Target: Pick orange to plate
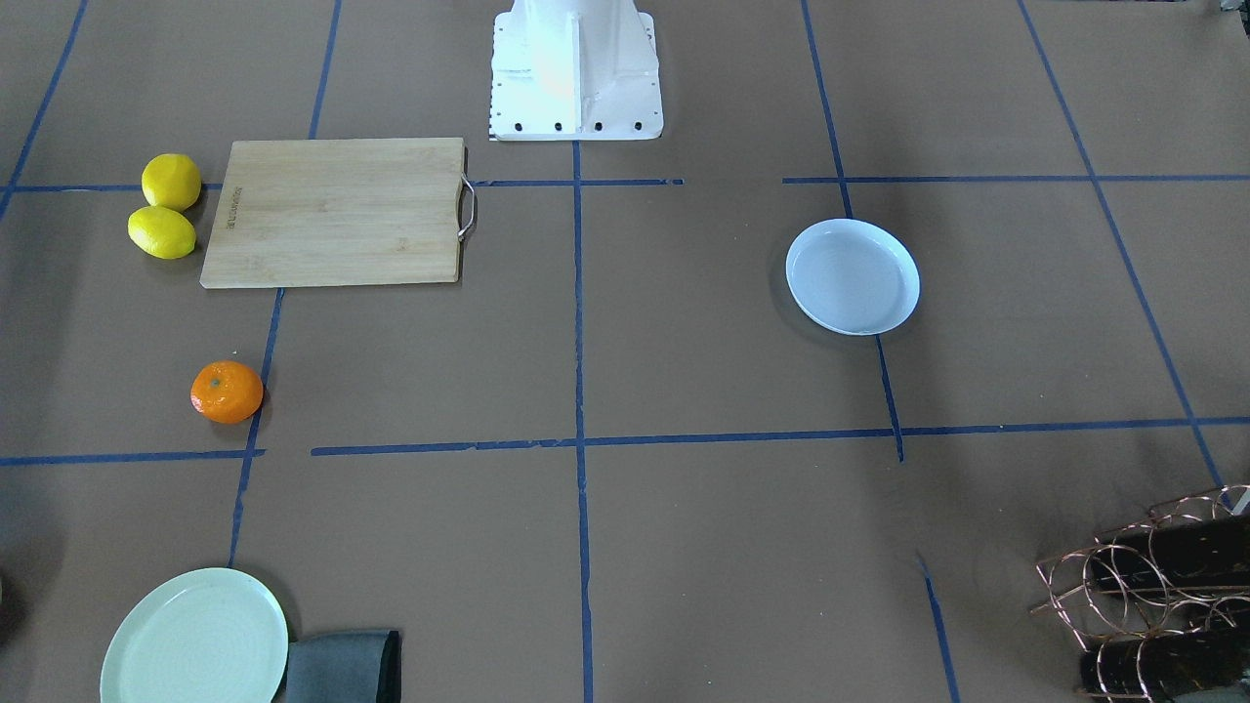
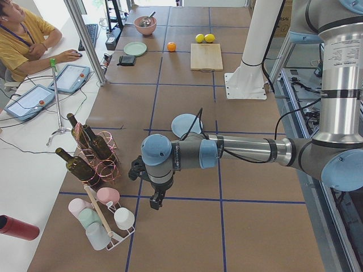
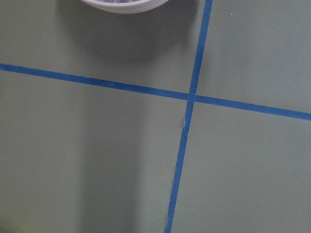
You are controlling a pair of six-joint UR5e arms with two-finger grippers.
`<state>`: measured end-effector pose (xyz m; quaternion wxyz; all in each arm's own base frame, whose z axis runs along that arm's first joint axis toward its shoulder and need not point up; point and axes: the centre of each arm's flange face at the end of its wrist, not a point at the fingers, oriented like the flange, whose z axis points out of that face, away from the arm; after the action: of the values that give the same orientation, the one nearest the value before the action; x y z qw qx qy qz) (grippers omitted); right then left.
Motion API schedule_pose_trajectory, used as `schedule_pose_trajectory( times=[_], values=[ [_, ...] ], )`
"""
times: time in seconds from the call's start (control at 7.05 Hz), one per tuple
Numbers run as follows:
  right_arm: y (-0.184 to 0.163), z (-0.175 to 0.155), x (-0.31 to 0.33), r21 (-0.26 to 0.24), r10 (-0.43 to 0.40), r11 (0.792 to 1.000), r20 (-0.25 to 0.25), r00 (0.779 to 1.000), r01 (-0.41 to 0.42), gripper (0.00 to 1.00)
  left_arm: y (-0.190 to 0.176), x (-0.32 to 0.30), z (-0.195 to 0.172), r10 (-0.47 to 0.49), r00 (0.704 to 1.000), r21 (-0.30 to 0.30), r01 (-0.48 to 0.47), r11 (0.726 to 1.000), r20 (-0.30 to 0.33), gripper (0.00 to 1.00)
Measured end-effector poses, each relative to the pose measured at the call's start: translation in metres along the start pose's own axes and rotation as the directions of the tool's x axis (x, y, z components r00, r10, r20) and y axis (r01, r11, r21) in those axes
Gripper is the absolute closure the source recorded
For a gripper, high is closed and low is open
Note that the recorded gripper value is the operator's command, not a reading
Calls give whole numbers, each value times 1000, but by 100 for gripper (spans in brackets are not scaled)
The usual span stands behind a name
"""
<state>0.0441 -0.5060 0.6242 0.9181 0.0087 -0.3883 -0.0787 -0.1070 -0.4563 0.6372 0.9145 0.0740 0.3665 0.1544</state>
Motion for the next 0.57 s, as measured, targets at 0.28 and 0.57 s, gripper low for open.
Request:
schedule_pose_trajectory(
  times=[0.28, 0.57],
  values=[
    [0, -1, -1, 3, -4, 1000, -1, 1000, 4, 0, -2, 1, -2, 0, 1000, 5, 0, 1000, -3, 0],
    [-1, -2, -2, 5, -5, 1000, -1, 1000, 5, 0, -4, 6, -7, 10, 1000, 14, -10, 1000, 3, 0]
  ],
)
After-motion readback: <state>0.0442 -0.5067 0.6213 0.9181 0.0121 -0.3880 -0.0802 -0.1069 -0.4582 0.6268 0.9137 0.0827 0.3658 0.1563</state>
